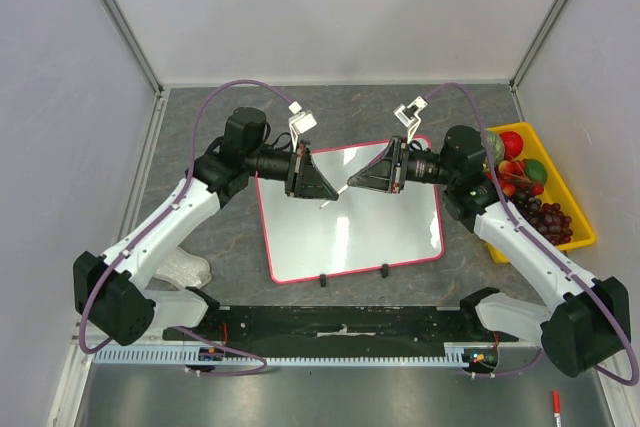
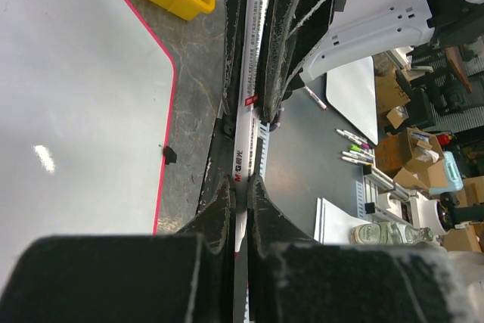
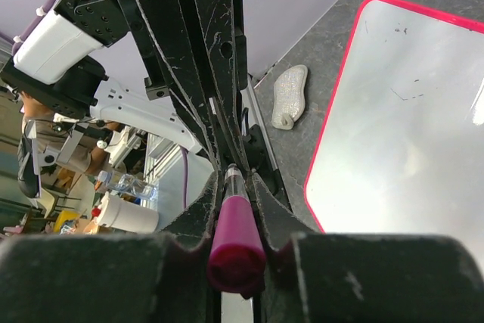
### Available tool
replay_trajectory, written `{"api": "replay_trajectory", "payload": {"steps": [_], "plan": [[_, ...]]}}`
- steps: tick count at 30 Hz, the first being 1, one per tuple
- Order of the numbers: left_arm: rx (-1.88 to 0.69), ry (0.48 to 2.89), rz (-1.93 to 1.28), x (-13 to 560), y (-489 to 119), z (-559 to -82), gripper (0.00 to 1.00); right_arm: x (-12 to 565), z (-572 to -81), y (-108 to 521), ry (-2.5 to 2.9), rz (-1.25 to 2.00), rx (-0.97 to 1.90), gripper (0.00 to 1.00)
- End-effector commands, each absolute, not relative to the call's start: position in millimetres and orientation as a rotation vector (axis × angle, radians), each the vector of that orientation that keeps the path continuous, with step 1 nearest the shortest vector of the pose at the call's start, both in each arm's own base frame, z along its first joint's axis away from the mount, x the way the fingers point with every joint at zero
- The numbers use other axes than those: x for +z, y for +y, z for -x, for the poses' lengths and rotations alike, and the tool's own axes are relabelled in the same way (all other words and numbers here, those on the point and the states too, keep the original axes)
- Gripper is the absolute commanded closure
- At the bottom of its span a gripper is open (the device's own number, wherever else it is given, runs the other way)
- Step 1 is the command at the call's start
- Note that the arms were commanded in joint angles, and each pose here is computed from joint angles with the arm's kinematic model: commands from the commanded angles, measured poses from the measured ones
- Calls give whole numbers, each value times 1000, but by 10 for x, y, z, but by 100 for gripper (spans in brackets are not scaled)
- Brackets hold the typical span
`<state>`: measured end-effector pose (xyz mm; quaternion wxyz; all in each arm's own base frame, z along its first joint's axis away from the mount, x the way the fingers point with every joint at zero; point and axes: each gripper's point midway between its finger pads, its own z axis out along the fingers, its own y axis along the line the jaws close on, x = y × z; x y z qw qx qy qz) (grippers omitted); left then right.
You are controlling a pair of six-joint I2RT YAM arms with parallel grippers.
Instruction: Write a sentence on the whiteboard
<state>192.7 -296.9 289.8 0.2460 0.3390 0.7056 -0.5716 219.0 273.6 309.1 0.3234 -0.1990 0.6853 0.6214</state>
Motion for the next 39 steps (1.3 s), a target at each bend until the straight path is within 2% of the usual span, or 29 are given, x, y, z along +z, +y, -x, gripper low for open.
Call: {"api": "replay_trajectory", "payload": {"steps": [1,3,4,7,8,10,12,17,25,30,39], "plan": [[-1547,1887,-959,2948,-2917,-1844,98,3226,-2158,2714,1737,566,1611,100],[-1535,1896,-951,2940,-2913,-1856,95,3219,-2153,2706,1738,565,1608,100],[-1529,1900,-947,2936,-2911,-1863,88,3212,-2151,2706,1739,566,1605,100],[-1494,1910,-926,2931,-2900,-1901,48,3202,-2161,2694,1740,559,1585,100],[-1474,1910,-915,2934,-2894,-1916,38,3191,-2157,2691,1746,555,1580,100],[-1425,1917,-886,2924,-2871,-1973,29,3160,-2187,2677,1758,543,1559,100],[-1365,1939,-841,2906,-2837,-2052,25,3140,-2218,2653,1768,524,1530,100],[-1105,2071,-620,2743,-2628,-2419,24,3017,-2325,2567,1826,470,1410,100],[-694,2083,-338,2765,-2034,-2714,18,2771,-2484,2354,1931,379,1192,100],[-452,2074,-164,2700,-1569,-2756,2,2705,-2522,2287,1956,352,1133,100],[-429,2169,-118,2406,-1507,-2663,0,2626,-2487,2220,1981,344,1095,100]]}}
